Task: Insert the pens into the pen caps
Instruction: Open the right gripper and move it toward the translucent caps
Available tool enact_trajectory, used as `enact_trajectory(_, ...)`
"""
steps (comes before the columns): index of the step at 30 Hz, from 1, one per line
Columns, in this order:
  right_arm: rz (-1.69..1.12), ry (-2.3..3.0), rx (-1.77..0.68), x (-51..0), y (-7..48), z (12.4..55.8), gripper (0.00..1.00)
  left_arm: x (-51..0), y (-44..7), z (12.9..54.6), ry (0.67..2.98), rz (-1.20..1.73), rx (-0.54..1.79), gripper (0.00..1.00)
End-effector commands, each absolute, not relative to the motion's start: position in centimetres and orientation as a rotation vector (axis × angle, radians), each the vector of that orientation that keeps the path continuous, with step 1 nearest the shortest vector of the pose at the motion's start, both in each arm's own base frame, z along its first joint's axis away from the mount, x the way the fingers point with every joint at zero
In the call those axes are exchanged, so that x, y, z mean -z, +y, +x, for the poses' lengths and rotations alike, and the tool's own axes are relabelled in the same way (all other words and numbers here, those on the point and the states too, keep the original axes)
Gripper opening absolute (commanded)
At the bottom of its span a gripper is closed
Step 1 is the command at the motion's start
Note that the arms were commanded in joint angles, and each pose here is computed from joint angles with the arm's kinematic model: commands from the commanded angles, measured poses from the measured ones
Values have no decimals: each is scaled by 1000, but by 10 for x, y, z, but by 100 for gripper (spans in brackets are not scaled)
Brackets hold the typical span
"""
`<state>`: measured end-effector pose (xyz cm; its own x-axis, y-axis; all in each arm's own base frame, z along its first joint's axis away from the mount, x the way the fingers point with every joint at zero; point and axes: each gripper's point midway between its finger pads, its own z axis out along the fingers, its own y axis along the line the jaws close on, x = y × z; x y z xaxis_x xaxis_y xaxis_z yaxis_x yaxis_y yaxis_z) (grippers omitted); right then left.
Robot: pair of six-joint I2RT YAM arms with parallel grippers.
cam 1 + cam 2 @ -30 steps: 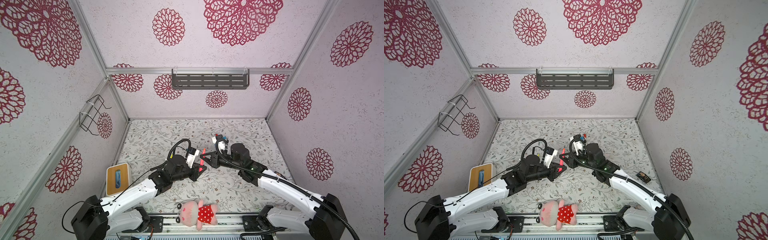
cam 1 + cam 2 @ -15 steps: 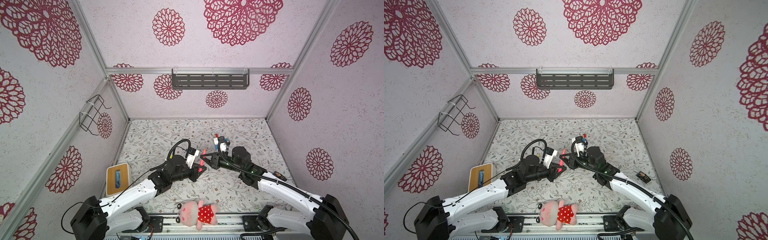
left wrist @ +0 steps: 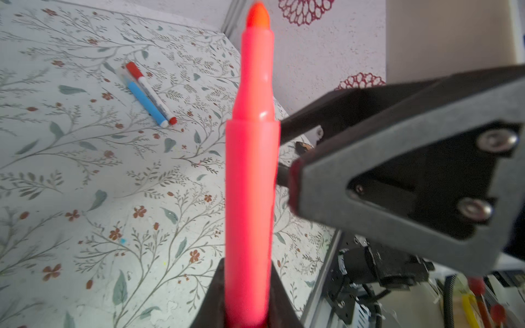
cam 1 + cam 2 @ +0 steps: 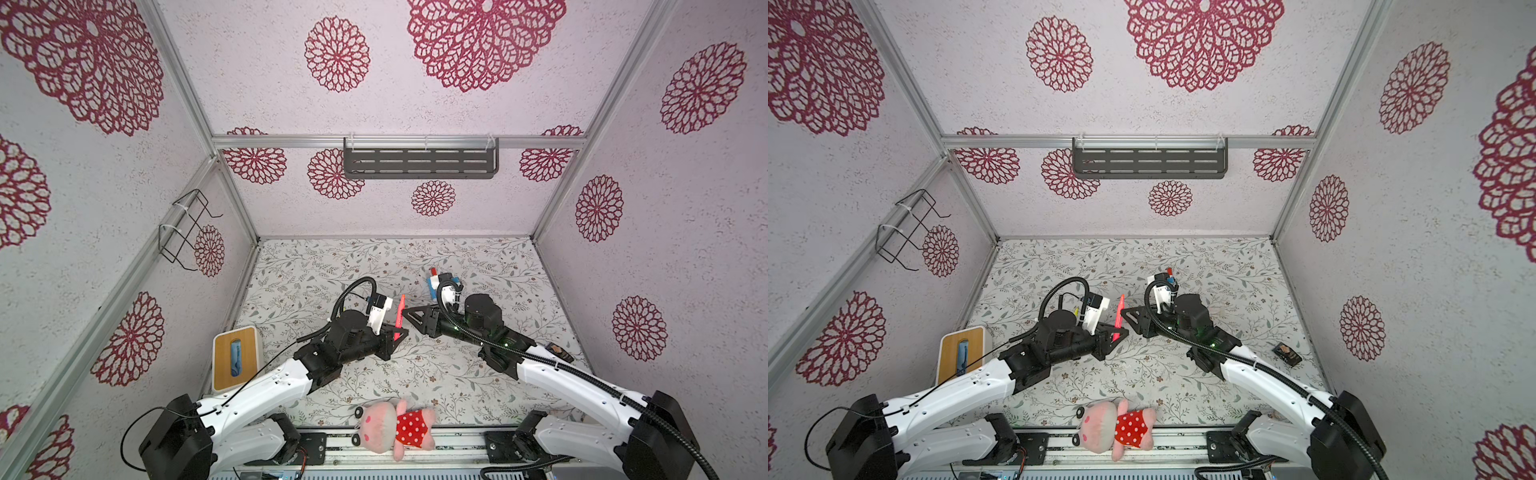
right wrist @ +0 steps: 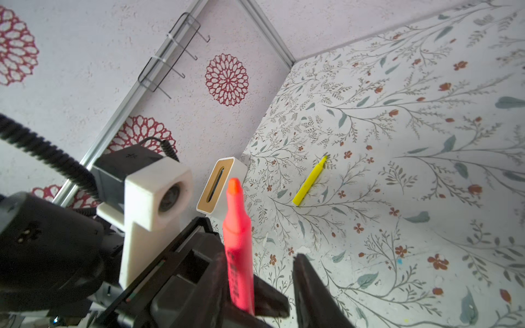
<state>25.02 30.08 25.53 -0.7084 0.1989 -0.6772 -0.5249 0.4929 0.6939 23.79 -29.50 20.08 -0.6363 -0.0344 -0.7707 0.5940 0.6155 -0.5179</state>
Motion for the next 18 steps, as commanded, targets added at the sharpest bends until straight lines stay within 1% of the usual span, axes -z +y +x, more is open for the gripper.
enact_trajectory(1, -239, 1946, -1162, -287, 284, 261, 55, -207, -285, 246, 2026, 381, 992, 0)
enact_trajectory(2, -222, 1955, -1133, -288, 279, 265, 57, -205, -283, 245, 2029, 377, 988, 0)
enact_trajectory(6, -149, 2000, -1002, -288, 256, 281, 58, -201, -275, 244, 2032, 360, 969, 0)
enact_trajectory(9, -44, 2079, -868, -273, 228, 298, 59, -199, -269, 241, 2032, 348, 956, 0)
enact_trajectory(14, 231, 2211, -696, -238, 176, 331, 59, -194, -259, 237, 2040, 332, 938, 0)
enact_trajectory(18, 476, 2314, -572, -209, 140, 353, 63, -191, -256, 234, 2057, 332, 935, 0)
